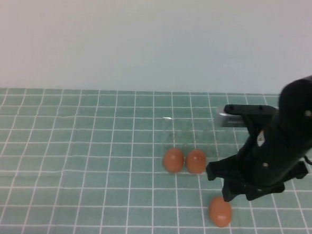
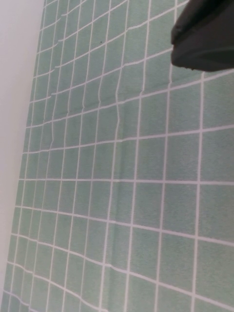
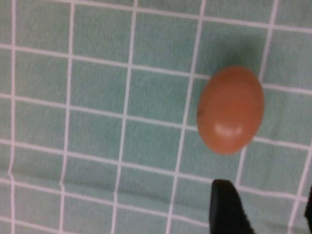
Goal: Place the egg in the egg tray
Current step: Pick up the egg
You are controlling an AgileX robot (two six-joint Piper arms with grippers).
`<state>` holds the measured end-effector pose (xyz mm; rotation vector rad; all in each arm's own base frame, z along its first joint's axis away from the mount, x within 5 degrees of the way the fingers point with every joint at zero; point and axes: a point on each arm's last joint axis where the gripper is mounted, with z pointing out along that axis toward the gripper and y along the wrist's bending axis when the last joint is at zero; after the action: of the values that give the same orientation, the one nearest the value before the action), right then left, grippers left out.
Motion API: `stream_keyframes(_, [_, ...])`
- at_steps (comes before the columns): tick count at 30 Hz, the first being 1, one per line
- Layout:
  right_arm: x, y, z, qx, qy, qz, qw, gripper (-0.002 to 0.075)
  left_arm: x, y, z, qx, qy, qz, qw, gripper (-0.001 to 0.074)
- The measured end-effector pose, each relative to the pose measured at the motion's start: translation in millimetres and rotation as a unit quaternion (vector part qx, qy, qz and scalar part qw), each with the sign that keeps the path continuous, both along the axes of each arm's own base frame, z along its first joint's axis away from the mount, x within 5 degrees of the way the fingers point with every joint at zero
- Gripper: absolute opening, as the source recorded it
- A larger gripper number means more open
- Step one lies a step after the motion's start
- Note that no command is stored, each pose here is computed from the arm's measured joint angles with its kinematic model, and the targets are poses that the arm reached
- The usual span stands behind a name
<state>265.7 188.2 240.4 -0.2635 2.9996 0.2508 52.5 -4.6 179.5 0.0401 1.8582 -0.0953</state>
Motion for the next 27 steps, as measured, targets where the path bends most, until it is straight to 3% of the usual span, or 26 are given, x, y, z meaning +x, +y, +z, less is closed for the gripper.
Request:
stream_keyframes(9, [27.0, 18.2, -38.3, -0.026, 0.04, -0.003, 0.999, 0.0447, 0.0, 0.0, 0.0, 0.0, 0.0, 0.0, 1.0, -0.0001])
stream_keyframes(23, [42.2, 27.6, -93.1, -0.048, 0.066, -0.006, 0.997, 0.0454, 0.0, 0.0, 0.0, 0.0, 0.0, 0.0, 1.0, -0.0001])
stream_keyframes(27, [44.6, 28.8, -97.7, -0.047, 0.06, -0.001, 0.997, 0.041, 0.0, 0.0, 0.0, 0.0, 0.0, 0.0, 1.0, -0.0001])
